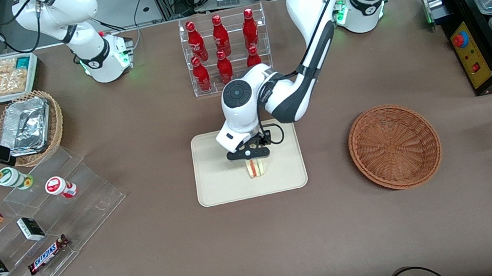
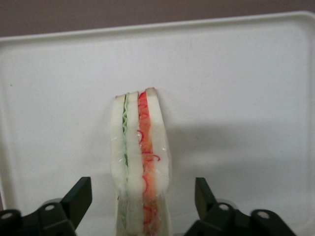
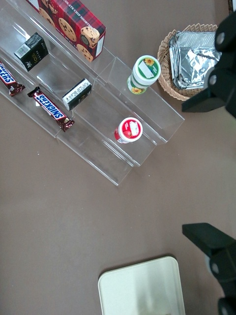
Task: Place sandwich from basket to tray
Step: 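Lower the sandwich onto the tray and open the left gripper, then raise the left gripper off the sandwich and withdraw it over the basket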
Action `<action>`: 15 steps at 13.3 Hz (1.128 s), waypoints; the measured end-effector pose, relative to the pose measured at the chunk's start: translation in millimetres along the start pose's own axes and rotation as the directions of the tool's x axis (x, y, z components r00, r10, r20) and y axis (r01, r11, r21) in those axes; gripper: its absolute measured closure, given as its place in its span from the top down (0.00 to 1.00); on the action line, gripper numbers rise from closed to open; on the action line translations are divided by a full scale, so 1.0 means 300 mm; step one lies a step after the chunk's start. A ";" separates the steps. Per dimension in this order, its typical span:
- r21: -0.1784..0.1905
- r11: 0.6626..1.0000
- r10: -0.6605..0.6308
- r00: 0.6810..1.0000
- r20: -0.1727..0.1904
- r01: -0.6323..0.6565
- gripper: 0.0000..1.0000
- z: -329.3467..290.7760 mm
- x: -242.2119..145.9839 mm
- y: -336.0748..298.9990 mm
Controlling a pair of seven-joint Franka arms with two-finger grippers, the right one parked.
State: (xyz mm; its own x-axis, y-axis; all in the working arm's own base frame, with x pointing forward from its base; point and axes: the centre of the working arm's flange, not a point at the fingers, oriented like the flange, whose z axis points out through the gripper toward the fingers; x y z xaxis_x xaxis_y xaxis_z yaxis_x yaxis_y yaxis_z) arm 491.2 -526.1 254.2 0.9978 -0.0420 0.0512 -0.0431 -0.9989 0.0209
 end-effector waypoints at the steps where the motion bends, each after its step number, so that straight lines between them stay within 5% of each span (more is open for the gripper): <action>1: 0.008 1.000 -0.006 1.000 0.001 0.006 1.00 -0.053 0.012 -0.006; 10: 0.079 0.983 -0.166 0.986 0.007 0.165 1.00 -0.648 0.215 -0.427; 15: 0.054 0.981 -0.187 0.981 0.049 0.185 1.00 -0.878 0.320 -0.866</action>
State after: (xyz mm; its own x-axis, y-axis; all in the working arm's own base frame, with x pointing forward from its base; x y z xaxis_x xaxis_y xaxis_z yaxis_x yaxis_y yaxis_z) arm 584.8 -264.5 516.7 0.9895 0.1448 -0.0027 0.1447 -0.9892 -0.0236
